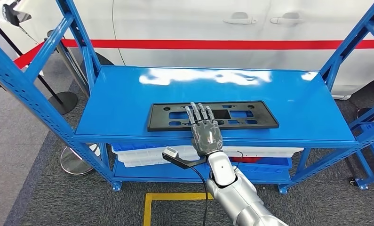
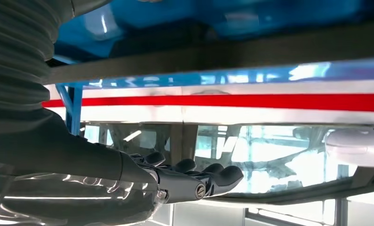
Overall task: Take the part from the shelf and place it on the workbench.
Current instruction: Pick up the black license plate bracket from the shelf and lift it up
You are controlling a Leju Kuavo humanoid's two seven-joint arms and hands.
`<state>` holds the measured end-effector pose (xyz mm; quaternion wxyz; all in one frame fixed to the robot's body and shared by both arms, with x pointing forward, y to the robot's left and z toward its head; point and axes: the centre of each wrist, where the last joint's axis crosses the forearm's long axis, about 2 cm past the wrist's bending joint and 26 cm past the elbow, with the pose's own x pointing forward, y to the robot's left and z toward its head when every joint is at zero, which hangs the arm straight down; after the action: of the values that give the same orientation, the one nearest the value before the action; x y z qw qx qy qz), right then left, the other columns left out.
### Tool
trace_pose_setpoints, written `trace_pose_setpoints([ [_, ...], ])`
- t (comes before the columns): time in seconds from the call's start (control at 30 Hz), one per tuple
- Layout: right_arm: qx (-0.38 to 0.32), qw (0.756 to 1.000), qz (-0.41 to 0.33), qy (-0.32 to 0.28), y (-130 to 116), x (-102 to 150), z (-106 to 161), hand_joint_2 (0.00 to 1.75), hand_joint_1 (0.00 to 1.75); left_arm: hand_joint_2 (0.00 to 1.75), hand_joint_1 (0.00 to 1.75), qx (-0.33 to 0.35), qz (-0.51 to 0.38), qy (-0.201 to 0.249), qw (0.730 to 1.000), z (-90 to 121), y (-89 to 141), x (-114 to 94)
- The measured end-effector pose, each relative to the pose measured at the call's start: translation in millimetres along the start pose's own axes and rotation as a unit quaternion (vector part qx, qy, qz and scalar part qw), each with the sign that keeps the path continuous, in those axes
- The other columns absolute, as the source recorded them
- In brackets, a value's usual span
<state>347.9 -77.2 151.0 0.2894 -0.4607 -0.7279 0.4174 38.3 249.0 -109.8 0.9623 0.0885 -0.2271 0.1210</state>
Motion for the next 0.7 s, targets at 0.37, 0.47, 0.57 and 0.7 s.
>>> trace_pose_setpoints([
  [0.37,0.003,1.000,-0.004,0.000,-0.3,4.6,-4.9,1.75,0.00,0.00,0.00,0.000,-0.001,0.002,1.000,0.1,-0.5,0.0],
  [0.47,0.004,1.000,-0.005,0.002,0.0,5.0,-5.3,1.75,0.00,0.00,0.00,-0.003,-0.003,0.004,1.000,0.3,0.0,-0.6],
  [0.57,0.009,1.000,-0.005,0.006,1.8,3.6,-3.5,1.75,0.00,0.00,0.00,-0.004,-0.004,0.007,1.000,0.7,0.7,-2.1],
  [0.7,0.010,1.000,-0.005,0.012,2.1,1.5,-3.7,1.75,0.00,0.00,0.00,-0.006,-0.007,0.006,1.000,0.2,1.4,-1.4],
])
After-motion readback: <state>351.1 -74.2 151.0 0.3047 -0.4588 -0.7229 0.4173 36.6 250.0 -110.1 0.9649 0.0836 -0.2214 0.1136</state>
